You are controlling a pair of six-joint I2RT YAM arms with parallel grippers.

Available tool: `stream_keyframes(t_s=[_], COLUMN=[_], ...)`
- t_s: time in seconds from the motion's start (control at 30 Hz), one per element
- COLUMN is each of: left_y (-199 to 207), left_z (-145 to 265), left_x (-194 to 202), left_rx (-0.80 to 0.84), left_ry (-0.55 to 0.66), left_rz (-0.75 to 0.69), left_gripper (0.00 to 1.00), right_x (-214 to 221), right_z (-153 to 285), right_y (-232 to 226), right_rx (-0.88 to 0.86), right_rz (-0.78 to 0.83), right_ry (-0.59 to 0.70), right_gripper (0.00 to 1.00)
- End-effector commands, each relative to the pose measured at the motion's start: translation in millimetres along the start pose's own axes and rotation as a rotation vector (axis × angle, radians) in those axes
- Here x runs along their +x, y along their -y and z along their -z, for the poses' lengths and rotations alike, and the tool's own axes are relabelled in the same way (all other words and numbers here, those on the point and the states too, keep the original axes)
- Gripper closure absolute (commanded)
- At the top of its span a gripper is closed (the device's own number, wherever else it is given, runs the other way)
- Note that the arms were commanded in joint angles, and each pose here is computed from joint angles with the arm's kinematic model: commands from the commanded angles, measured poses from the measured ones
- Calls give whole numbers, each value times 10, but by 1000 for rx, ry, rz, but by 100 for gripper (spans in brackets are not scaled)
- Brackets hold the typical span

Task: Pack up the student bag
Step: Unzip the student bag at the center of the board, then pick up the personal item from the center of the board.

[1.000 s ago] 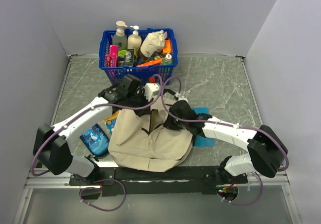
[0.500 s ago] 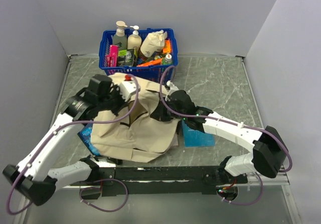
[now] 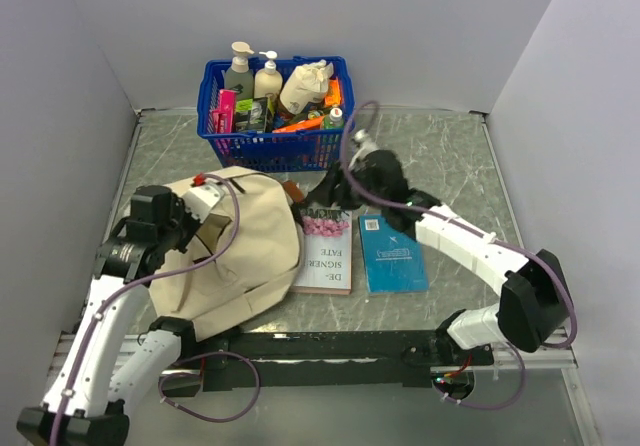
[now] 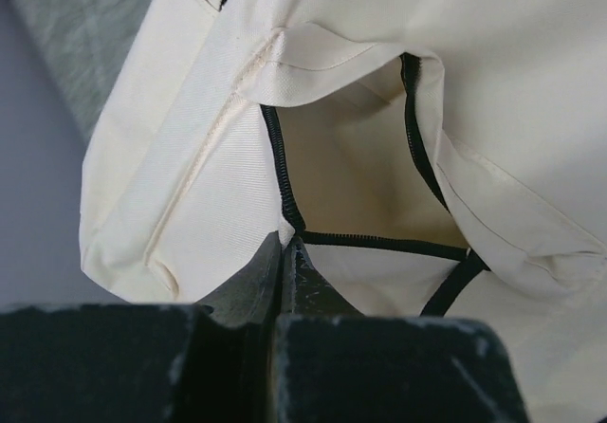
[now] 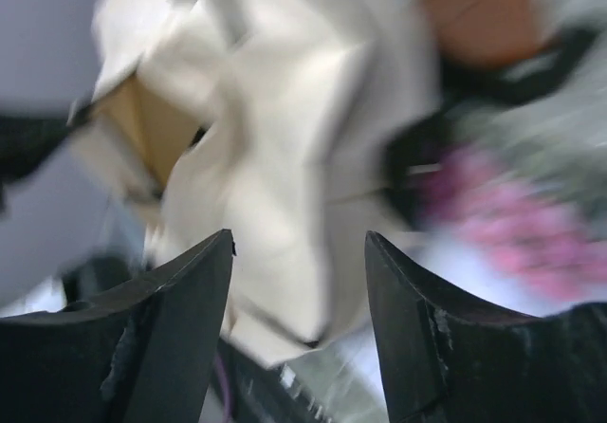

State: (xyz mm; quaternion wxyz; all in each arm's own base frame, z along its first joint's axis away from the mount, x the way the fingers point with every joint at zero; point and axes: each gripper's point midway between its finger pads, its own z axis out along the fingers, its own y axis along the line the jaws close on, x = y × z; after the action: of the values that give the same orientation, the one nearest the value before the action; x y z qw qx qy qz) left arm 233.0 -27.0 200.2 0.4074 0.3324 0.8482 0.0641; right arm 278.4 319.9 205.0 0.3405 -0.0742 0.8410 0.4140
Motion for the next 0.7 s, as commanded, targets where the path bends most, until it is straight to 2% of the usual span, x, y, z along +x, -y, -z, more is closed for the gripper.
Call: stream_keyframes(t_s=[0.0,0.1,0.23,0.33,0.37,0.5,0.67], left_y=[-531,-724,-785,-764,-719,-707,-597], left_z=[194,277,339,336,322,243,96], left_x=[-63,-17,76,80,51,73,192], left_rx=[-251,-339,-374,-358,-328,-314,-268], left_ry=[60,67,70,71,86,78,52], left_rz=[46,117,143,145,144,148,133], left_gripper=[99,99,99,99,99,99,99], right_x=[-517,-448,-484,-506,-574,-499,-514], right_z=[32,-310,-629,-866,-950,-1258,-1508], right_y=[417,842,1057,1144,1023,1122,1143], right_rx=[116,228,278,350,343,440,523], right_rz=[11,-14,-17,26,67,102,188], right_ry=[143,90,67,62,74,46,79], right_gripper=[30,27,21,15,12,11,10])
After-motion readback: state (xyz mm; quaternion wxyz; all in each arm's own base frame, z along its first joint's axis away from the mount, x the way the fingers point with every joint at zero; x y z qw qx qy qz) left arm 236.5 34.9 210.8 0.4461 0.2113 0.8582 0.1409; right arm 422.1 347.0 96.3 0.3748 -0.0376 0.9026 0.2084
